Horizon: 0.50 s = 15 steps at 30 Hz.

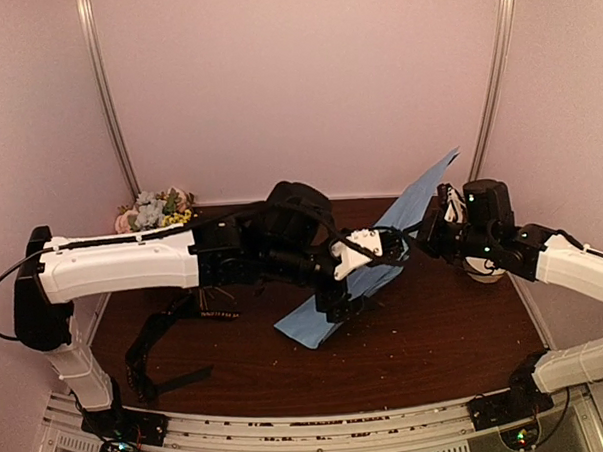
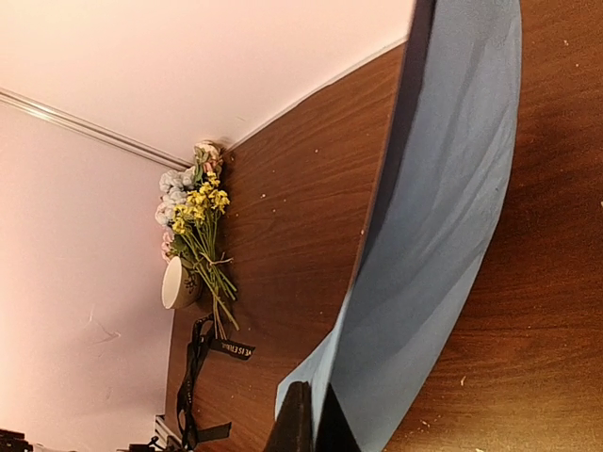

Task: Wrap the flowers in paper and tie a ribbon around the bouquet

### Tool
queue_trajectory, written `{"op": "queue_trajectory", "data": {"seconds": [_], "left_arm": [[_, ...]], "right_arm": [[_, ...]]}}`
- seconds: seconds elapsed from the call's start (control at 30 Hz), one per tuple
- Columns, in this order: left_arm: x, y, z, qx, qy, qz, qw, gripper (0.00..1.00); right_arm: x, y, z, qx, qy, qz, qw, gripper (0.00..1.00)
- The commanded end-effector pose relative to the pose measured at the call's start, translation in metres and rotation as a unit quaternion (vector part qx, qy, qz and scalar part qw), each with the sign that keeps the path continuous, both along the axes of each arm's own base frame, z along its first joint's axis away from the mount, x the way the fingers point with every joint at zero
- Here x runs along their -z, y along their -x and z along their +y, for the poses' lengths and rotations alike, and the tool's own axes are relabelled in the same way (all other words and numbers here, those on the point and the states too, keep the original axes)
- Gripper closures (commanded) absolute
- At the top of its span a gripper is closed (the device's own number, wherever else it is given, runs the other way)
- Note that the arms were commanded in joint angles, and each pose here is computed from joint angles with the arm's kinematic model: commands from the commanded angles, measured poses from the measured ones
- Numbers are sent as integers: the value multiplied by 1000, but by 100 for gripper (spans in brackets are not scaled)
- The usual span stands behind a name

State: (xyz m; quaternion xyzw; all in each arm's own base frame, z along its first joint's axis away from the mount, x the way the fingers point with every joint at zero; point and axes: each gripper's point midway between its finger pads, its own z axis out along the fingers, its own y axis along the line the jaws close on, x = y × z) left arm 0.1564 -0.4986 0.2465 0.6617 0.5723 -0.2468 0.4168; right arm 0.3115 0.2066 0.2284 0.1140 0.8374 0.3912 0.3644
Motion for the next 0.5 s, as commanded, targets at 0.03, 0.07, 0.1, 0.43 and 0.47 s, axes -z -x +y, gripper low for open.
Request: {"op": "queue_trajectory", "data": {"seconds": [0.03,0.07,0.1,0.43,0.47], "left_arm": [[-17,-47,-5,-97,17,52,994,21],[-21,-56,-7,-110,23,55,992,24],[-17,-64,-11,-119,20,61,991,26],[-3,-88,-34,-119,19,90,989,33],[-2,-89,-34,-118,22,102,988,33]], "right_arm": [[-26,0,1,22,19,-38,999,100],[-27,1,3,23,21,-41,999,100],[-28,1,4,24,21,-43,999,100],[-39,5,24,16,17,-56,998,100],[-40,6,25,15,19,-56,998,100]]}}
